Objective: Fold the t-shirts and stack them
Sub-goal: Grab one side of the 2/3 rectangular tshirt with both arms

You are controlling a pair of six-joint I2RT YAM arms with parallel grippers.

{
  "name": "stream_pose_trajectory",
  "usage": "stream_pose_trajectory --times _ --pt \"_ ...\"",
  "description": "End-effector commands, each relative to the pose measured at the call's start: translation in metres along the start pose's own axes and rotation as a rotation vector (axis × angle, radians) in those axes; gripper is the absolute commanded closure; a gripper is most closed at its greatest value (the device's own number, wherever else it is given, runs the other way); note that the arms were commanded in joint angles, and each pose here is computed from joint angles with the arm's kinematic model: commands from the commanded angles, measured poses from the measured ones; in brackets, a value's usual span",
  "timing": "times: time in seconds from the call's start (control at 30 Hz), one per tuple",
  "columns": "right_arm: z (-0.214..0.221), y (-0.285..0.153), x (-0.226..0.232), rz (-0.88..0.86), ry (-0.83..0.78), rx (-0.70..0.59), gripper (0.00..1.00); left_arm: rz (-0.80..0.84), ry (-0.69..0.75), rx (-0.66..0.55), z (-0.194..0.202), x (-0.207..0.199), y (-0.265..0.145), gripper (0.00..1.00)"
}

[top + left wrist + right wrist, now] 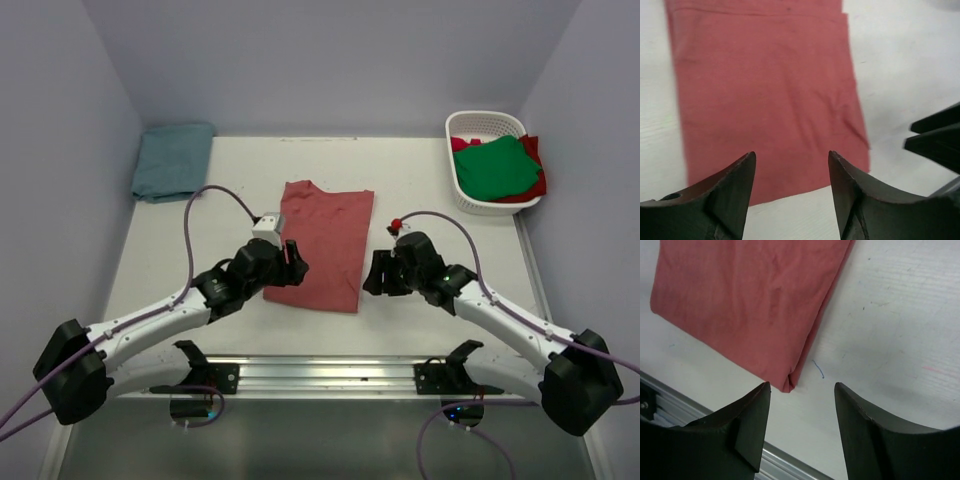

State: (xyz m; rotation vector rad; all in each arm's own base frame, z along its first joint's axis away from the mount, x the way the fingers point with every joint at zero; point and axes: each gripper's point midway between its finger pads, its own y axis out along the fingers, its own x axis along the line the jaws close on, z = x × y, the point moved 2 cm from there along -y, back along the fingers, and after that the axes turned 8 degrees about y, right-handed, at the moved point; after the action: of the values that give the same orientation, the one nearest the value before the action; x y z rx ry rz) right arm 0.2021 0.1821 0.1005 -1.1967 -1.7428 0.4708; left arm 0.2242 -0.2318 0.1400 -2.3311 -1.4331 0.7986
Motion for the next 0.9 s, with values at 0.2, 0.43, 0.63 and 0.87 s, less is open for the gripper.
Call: stream_pose_trajectory --times 0.2,0.43,0.63,0.87 --pt "0.04 0.013 0.0 -0.102 0.177 0.084 0.43 -0.053 0.07 0.264 0.084 0.058 -0.019 0.32" --pt "0.054 0.033 -0.001 -0.136 0.243 0.122 0.46 0.0 0.03 0.286 0.106 0.059 -0.016 0.34" --pt "0.059 0.042 -0.003 -0.139 0.265 0.129 0.48 0.008 0.012 0.269 0.117 0.064 -0.014 0.36" --pt "0.064 0.055 -0.003 -0.14 0.294 0.158 0.5 -0.023 -0.012 0.228 0.111 0.069 -0.016 0.37"
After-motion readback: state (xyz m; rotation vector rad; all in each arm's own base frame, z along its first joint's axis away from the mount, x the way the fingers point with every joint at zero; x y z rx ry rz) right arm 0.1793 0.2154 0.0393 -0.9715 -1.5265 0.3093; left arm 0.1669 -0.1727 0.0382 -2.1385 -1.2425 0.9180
